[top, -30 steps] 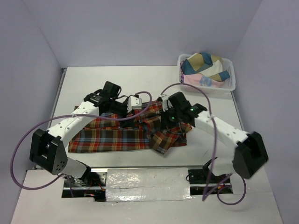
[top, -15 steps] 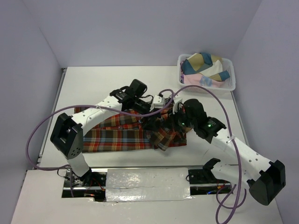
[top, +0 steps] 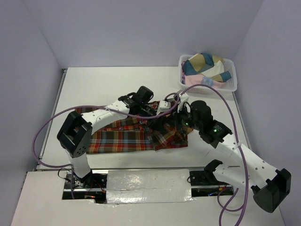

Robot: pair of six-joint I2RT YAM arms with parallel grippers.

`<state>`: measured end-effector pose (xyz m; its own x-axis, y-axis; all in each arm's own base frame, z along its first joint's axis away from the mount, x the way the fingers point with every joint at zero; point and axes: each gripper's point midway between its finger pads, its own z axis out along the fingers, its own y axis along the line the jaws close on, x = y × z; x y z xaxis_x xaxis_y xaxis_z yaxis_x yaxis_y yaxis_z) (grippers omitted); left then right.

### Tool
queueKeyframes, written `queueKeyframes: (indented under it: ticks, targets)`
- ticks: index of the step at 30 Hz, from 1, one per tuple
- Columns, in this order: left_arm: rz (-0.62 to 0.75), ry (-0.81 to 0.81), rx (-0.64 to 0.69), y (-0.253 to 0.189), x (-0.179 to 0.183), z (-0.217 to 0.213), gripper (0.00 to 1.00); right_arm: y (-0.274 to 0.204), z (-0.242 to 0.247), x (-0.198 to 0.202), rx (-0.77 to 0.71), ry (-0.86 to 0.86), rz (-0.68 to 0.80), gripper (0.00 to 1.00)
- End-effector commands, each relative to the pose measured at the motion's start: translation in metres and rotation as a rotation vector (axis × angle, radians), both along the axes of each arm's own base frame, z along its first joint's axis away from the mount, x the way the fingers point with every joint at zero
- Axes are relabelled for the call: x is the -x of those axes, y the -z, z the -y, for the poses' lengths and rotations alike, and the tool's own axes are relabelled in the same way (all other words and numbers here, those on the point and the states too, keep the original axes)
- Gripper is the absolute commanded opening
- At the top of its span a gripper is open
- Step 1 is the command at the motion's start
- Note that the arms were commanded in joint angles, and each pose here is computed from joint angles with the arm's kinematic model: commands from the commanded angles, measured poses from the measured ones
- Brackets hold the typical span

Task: Fold and stack the long sleeve shirts
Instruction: Fold the shirt

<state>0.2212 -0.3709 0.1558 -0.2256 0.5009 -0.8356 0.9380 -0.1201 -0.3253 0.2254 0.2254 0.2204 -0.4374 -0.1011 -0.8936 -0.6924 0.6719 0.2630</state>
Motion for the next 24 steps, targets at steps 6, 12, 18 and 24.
queueKeyframes:
  ticks: [6,12,18,24]
  targets:
    - [0.187,0.080,-0.045,-0.023,-0.011,-0.008,0.00,-0.005,0.018,-0.004,0.045,0.057,0.013,0.63]
    - [0.455,0.275,-0.142,-0.040,-0.015,-0.039,0.00,-0.056,0.047,-0.006,-0.100,0.143,0.089,0.80]
    - [0.646,0.543,-0.244,-0.051,0.017,-0.057,0.00,-0.039,0.068,-0.050,-0.071,0.312,-0.019,0.07]
    - [0.707,0.626,-0.162,-0.085,0.043,-0.059,0.00,-0.011,0.050,-0.084,-0.019,0.264,-0.126,0.03]
